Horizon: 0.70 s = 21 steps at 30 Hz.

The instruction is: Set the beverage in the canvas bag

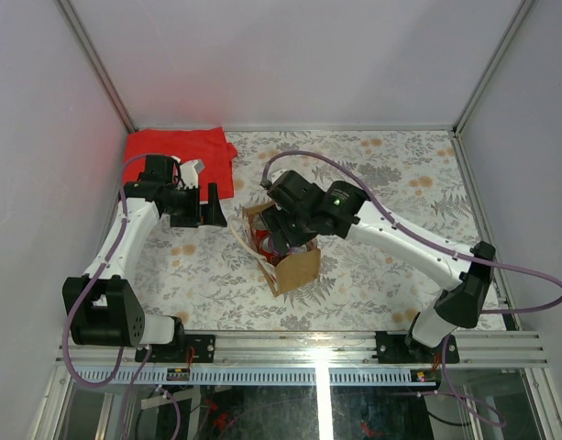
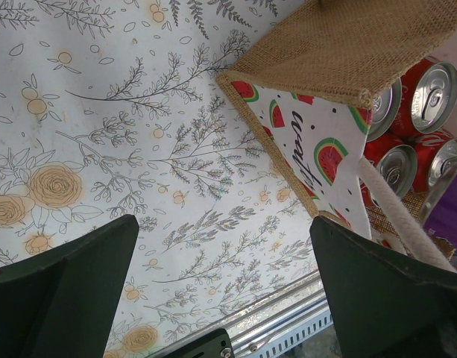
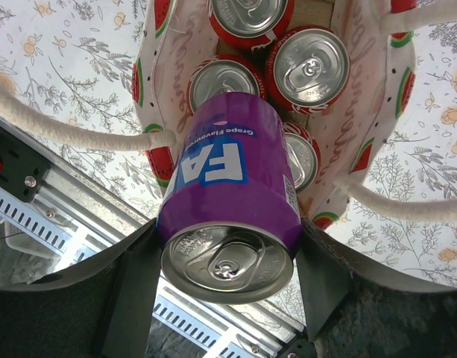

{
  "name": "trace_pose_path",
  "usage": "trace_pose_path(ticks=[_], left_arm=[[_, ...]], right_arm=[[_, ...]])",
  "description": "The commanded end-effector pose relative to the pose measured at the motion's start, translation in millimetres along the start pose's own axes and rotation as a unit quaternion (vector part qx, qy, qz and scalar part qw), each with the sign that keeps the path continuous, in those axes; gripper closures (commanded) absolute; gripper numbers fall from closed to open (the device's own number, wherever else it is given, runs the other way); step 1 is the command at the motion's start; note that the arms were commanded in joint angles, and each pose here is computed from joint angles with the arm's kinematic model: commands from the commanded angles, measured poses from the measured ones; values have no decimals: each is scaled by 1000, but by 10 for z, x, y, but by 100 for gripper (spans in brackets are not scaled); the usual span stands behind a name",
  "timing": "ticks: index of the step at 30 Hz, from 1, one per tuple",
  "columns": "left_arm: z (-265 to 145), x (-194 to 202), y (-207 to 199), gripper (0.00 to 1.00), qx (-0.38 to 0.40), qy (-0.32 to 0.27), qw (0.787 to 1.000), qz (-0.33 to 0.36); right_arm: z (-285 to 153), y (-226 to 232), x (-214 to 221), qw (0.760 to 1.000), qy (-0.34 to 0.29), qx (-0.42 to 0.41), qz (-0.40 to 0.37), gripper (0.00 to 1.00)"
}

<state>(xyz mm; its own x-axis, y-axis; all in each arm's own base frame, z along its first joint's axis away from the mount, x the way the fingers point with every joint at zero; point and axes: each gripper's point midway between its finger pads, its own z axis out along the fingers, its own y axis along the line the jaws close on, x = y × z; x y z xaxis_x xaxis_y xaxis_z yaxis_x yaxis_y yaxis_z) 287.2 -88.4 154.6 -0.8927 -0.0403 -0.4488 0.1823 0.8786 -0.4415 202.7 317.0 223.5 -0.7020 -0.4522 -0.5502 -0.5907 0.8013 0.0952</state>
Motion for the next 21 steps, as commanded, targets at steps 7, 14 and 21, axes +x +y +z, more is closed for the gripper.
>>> trace_pose_path(ticks=[7,14,21], left_arm=[[43,11,-41,0,14,-2,1000,6],[71,8,-28,0,15,-1,1000,5],[86,11,-30,0,18,1,1000,2]], right_arm=[[-92,257,18,999,14,-27,-25,100],[-136,302,149,999,29,-25,-28,100],[-153,281,231,998,42,-18,-30,100]])
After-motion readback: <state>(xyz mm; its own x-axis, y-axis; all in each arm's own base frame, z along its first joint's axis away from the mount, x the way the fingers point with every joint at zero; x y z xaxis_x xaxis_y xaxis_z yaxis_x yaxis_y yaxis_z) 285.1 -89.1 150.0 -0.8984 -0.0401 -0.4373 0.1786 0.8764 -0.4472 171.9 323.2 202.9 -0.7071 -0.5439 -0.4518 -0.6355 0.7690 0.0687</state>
